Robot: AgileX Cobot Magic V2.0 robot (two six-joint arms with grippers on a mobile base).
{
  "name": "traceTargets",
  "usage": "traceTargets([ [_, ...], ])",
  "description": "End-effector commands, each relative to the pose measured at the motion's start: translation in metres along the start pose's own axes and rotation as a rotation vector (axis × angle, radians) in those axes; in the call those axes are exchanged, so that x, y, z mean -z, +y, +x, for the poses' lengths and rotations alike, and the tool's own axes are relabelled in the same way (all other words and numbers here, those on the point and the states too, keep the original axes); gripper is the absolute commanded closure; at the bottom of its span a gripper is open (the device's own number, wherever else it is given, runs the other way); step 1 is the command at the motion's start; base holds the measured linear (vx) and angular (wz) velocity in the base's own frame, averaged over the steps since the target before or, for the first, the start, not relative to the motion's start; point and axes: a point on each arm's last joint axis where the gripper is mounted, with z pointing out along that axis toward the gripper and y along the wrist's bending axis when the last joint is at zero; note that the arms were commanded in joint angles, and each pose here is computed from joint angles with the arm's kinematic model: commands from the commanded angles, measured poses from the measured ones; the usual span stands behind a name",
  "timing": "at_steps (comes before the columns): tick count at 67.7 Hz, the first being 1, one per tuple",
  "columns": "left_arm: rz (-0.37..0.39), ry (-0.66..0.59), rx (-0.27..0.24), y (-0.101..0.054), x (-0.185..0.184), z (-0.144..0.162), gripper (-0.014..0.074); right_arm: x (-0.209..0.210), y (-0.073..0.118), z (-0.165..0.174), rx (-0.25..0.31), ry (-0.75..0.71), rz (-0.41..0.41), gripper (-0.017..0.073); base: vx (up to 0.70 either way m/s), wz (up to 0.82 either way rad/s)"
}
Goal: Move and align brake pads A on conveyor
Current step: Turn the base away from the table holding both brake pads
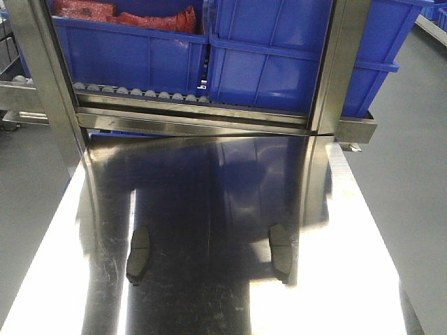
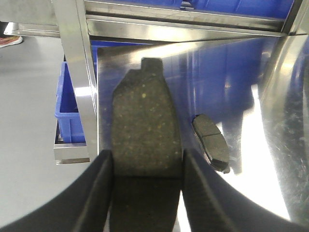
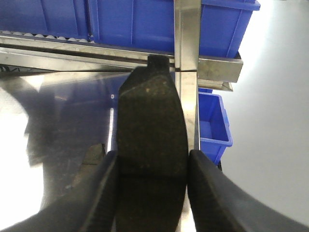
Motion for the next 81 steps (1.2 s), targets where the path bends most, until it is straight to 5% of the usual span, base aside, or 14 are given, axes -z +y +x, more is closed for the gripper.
traceTargets([
  [1, 0.007, -0.113, 0.005, -0.0009, 0.0035, -0.0167, 0.06, 0.0043, 0.0006, -0.0102, 0.01, -0.121, -0.007, 0.0568, 0.0, 0.0],
  [81, 0.007, -0.113, 0.005, -0.0009, 0.0035, -0.0167, 0.06, 0.005, 0.0002, -0.0041, 0.009, -0.126, -0.006, 0.0568, -0.02, 0.07],
])
